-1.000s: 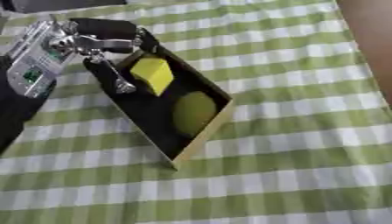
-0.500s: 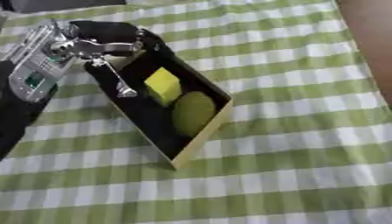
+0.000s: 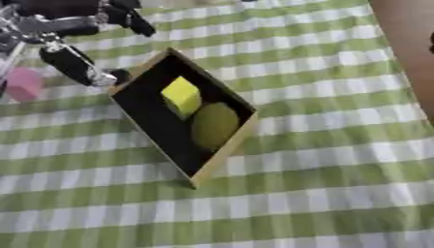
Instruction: Pick up objects on the table and place them in the box.
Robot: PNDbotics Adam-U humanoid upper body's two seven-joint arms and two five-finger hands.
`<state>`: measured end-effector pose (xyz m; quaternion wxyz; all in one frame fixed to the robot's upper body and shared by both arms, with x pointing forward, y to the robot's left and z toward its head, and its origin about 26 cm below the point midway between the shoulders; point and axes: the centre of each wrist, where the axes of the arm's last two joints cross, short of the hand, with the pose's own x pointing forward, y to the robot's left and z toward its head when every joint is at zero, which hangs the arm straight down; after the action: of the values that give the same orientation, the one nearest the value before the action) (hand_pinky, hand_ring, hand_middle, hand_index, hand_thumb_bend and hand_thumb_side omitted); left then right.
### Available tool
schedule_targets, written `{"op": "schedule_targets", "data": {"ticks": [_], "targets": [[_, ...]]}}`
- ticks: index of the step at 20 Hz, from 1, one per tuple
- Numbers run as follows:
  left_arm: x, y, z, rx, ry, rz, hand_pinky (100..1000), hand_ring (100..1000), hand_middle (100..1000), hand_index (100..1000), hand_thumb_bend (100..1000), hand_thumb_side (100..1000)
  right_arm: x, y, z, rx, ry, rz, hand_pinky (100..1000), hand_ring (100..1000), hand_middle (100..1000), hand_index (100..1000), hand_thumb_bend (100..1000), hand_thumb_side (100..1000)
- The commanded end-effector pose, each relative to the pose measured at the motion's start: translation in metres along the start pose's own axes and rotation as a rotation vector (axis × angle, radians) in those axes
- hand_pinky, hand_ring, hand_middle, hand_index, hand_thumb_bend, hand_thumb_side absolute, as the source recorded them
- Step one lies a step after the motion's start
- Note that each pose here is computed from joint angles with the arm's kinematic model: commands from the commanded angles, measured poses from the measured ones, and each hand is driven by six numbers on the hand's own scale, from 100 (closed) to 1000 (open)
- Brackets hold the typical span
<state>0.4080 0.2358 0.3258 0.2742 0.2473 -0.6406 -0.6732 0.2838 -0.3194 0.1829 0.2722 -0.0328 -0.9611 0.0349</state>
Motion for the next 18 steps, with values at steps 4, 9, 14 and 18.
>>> {"op": "schedule_targets", "data": {"ticks": [4,9,14,18], "targets": [[-0.05,0.007,0.053,0.033,0.25,0.005,879,866,810,929,383,100,0.005,-0.005,-0.004,0.015,-0.024,0.032,922,1000,542,873,100,624],[-0.077,-0.006,0.076,0.016,0.363,0.018,882,874,817,934,419,104,0.004,-0.004,-0.003,0.014,-0.027,0.035,923,1000,540,873,100,623],[-0.097,-0.013,0.091,0.016,0.446,0.032,900,903,829,937,454,100,0.004,-0.003,-0.003,0.017,-0.028,0.035,924,1000,538,874,100,622],[-0.109,-0.016,0.104,0.001,0.488,0.05,906,915,834,938,468,100,0.003,-0.002,-0.003,0.021,-0.031,0.039,925,1000,535,875,100,621]]}}
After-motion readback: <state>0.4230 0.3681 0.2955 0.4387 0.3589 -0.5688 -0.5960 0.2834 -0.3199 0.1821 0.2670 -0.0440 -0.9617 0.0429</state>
